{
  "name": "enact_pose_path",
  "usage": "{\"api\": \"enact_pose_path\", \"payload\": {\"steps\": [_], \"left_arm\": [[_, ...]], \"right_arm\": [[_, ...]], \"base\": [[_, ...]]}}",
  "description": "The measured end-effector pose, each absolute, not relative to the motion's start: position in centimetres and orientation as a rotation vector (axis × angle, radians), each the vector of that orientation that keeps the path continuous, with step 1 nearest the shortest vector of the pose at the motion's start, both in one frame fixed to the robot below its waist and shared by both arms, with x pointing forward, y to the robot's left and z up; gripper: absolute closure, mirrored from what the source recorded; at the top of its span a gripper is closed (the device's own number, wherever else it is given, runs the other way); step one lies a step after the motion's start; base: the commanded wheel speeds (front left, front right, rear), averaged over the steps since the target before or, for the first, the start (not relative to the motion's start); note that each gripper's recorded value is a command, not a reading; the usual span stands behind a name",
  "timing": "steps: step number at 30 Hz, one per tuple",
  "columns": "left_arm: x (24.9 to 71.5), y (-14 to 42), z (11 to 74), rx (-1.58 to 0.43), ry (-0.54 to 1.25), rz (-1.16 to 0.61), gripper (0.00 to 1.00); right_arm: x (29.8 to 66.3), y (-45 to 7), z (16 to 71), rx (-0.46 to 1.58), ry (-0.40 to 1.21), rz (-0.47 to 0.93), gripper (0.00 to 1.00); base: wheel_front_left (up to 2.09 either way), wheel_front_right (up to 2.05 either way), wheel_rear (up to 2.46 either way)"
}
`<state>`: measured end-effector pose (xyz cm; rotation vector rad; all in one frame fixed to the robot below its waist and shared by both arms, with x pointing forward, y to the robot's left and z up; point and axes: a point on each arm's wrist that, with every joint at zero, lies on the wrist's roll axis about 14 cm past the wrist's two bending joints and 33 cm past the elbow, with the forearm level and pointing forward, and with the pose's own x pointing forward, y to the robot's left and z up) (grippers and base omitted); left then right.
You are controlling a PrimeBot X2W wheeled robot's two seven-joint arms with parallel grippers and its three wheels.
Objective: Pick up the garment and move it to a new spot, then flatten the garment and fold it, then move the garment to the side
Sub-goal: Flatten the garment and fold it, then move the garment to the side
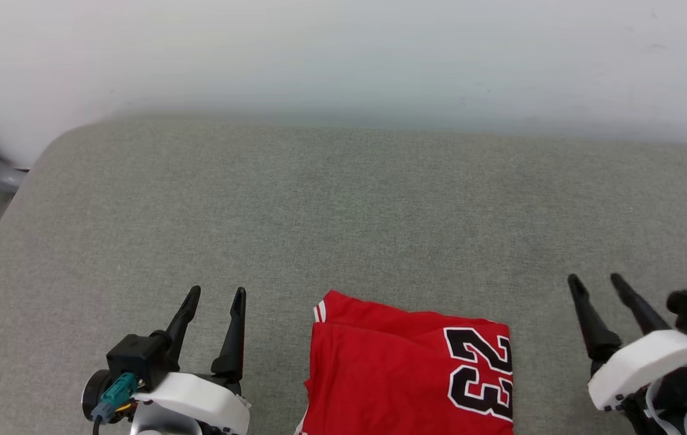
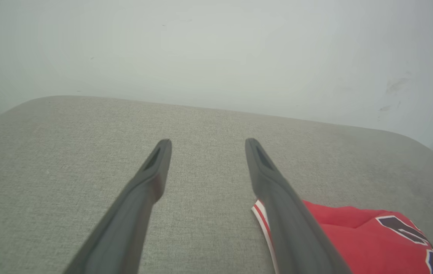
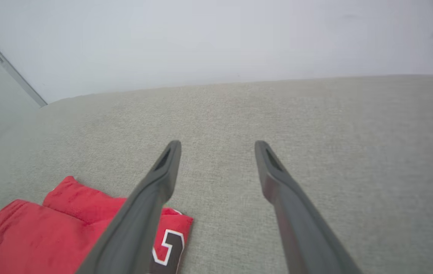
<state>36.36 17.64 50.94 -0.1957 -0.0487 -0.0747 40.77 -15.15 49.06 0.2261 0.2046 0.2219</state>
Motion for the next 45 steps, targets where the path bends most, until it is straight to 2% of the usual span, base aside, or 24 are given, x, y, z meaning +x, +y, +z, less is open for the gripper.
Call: {"api": "enact_pose_path", "payload": {"steps": [5, 10, 18, 27, 32, 35, 40, 45], "left_arm": [[36.4, 17.6, 51.2, -0.174, -0.057, -0.075, 0.00], [35.9, 17.7, 51.4, -0.141, -0.064, -0.074, 0.00], [34.6, 18.1, 51.1, -0.114, -0.060, -0.054, 0.00], [34.1, 18.3, 51.4, -0.105, -0.070, -0.046, 0.00], [34.5, 18.6, 51.8, -0.102, -0.084, -0.042, 0.00], [34.7, 18.6, 52.1, -0.107, -0.094, -0.039, 0.00], [34.9, 19.2, 52.0, -0.119, -0.094, -0.017, 0.00], [35.4, 19.4, 51.7, -0.128, -0.086, -0.008, 0.00]], "right_arm": [[39.1, -18.1, 52.4, 0.103, 0.034, 0.120, 0.00], [36.9, -18.5, 54.0, 0.037, -0.048, 0.091, 0.00], [34.2, -18.0, 54.1, 0.021, -0.040, 0.086, 0.00], [33.5, -18.4, 53.9, 0.044, 0.001, 0.072, 0.00], [33.1, -21.8, 49.7, 0.140, 0.186, -0.028, 0.00], [32.9, -22.2, 46.8, 0.229, 0.314, -0.043, 0.00], [32.6, -19.6, 42.6, 0.359, 0.537, 0.027, 0.00], [33.9, -14.5, 40.6, 0.505, 0.659, 0.164, 0.00]], "base": [[0.00, 0.00, 0.00], [0.00, 0.00, 0.00], [0.00, 0.00, 0.00], [0.00, 0.00, 0.00], [0.00, 0.00, 0.00], [0.00, 0.00, 0.00], [0.00, 0.00, 0.00], [0.00, 0.00, 0.00]]}}
